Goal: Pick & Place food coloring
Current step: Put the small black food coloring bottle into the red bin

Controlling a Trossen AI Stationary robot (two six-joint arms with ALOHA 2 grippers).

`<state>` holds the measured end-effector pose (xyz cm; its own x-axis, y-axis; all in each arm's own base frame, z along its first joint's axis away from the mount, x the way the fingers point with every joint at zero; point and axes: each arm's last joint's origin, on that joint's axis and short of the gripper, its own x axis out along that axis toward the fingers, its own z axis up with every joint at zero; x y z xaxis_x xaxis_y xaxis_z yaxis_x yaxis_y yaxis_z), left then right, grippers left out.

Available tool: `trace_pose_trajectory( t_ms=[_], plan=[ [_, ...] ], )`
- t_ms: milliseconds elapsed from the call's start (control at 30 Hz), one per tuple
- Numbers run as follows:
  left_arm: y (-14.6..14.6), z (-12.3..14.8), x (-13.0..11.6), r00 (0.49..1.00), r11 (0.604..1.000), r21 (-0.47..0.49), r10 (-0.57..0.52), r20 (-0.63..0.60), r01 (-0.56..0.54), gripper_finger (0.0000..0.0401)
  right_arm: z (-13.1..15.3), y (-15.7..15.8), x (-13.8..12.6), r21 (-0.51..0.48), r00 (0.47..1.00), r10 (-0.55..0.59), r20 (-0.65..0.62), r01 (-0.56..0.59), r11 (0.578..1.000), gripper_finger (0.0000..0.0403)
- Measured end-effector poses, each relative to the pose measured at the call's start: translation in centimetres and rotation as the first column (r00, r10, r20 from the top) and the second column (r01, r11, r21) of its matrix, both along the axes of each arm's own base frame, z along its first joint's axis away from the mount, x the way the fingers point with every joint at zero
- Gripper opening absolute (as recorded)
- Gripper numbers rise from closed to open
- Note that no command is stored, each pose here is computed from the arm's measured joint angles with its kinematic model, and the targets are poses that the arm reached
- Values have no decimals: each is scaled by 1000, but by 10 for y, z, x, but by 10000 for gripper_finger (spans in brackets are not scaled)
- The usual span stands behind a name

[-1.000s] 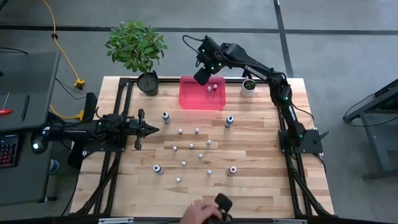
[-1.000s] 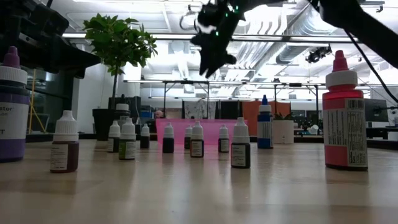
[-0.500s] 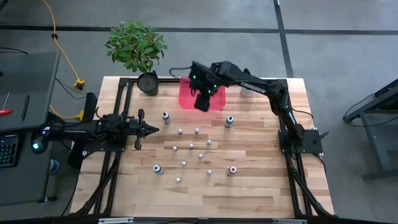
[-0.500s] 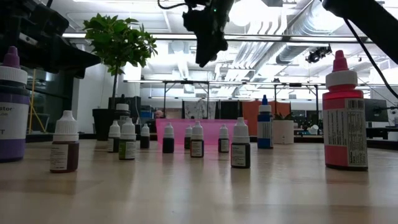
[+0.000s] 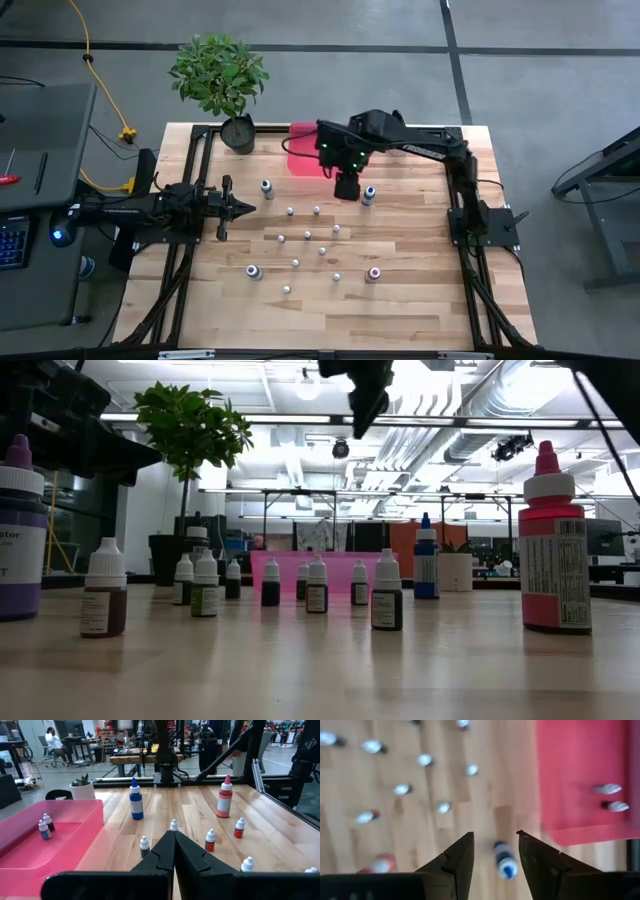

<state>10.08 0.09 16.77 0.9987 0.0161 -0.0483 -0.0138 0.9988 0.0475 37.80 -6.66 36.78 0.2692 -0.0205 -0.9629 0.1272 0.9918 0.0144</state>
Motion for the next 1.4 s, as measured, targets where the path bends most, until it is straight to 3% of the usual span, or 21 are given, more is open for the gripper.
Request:
trace_pose_trajectory(
  t_ms=[267, 633, 967, 1400],
  plan=[
    [0, 0, 0, 1000, 1000, 0, 0, 0, 0, 0, -30, 22, -42, 59, 997, -49, -63, 53, 997, 145],
    [0, 0, 0, 1000, 1000, 0, 0, 0, 0, 0, -103, 51, -85, 90, 997, 3, 77, -10, 996, 145],
    [0, 0, 0, 1000, 1000, 0, 0, 0, 0, 0, -167, 61, -80, 100, 967, 47, 251, -74, 992, 145],
    [0, 0, 0, 1000, 1000, 0, 0, 0, 0, 0, -201, 56, -48, 21, 954, 98, 282, -109, 994, 145]
  ],
)
